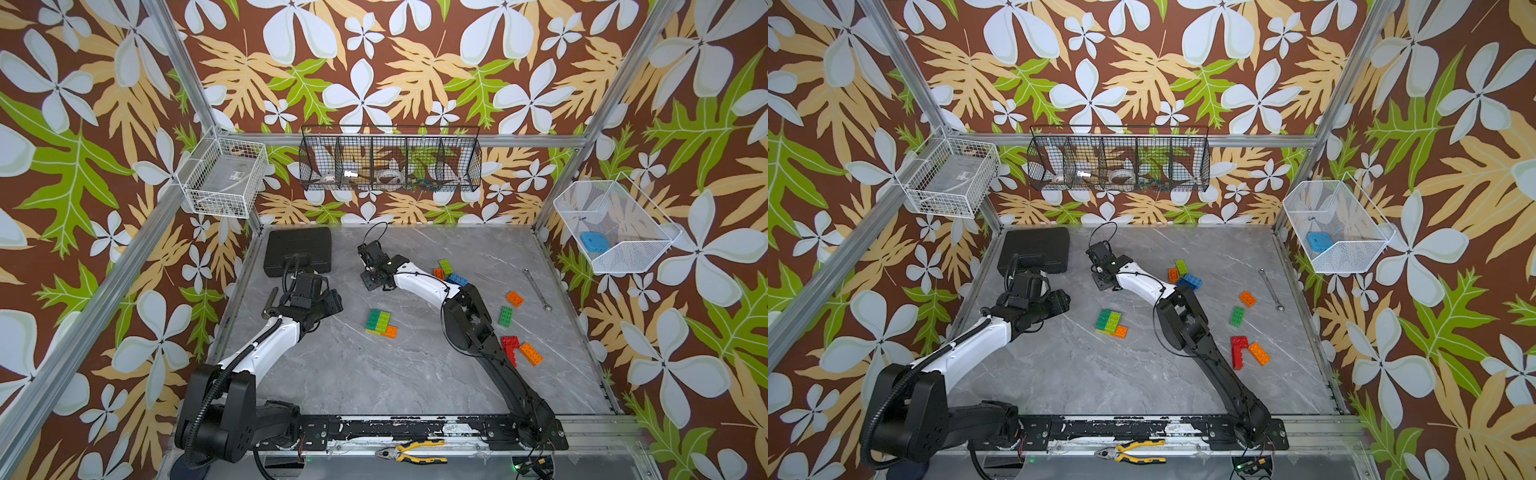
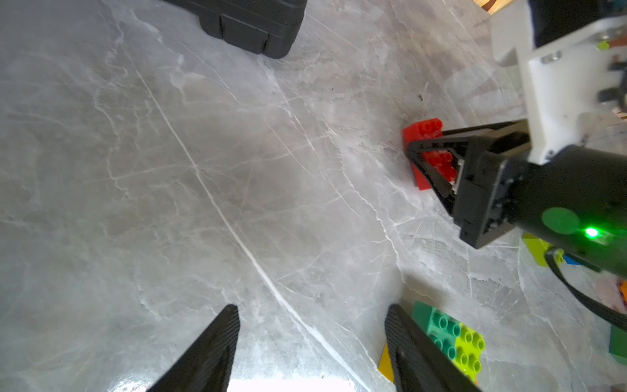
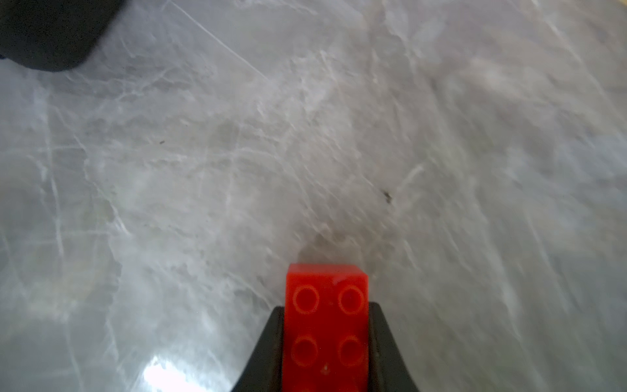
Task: Assemble a rectangle with lego
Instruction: Pick up the lego brick from the center of the board, then place the lego brick at the center of the board.
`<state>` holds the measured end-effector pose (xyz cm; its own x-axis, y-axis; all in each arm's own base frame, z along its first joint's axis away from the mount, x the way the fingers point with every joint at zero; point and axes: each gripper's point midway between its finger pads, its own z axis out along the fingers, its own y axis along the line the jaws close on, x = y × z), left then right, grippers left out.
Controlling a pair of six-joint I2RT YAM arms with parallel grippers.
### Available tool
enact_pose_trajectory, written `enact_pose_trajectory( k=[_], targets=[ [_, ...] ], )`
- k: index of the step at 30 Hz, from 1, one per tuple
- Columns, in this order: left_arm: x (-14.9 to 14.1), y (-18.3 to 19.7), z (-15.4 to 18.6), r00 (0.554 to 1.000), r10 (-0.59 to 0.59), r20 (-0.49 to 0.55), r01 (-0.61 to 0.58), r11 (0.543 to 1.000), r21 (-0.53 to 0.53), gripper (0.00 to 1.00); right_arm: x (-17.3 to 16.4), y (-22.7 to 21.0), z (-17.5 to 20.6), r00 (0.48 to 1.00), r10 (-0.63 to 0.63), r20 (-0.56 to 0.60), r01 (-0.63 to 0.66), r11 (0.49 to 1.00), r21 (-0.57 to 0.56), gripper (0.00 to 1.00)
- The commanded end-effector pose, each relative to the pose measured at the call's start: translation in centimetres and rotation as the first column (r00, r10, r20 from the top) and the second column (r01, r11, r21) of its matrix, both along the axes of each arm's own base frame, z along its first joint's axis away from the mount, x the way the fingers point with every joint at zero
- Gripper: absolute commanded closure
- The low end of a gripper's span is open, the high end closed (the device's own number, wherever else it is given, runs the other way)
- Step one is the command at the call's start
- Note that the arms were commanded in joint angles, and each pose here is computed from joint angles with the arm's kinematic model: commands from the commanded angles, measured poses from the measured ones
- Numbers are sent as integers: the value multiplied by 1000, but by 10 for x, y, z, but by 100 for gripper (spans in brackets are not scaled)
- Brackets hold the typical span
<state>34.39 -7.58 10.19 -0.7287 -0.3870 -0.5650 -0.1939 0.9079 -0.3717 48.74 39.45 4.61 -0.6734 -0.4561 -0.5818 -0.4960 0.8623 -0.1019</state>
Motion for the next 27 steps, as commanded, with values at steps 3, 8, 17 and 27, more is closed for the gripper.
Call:
enact_pose_trajectory(
  k=[3, 8, 17, 27],
  targets=[
    [7, 2, 15, 999, 2, 47, -3, 1000, 13, 32, -10, -28, 44, 991, -115, 64, 113, 993, 30, 82],
    [10, 3, 28, 997, 7, 73, -8, 1000, 18, 33, -54, -81, 63, 972, -228, 54, 227, 973, 35, 85],
    [7, -33, 69, 967, -61, 249, 65, 998, -7, 33, -174, -170, 25, 833, -514, -205, 549, 816, 181, 86],
    [3, -54, 70, 947, -71, 314, 105, 990, -92, 33, -213, -194, -25, 698, -652, -294, 710, 684, 169, 77]
  ],
)
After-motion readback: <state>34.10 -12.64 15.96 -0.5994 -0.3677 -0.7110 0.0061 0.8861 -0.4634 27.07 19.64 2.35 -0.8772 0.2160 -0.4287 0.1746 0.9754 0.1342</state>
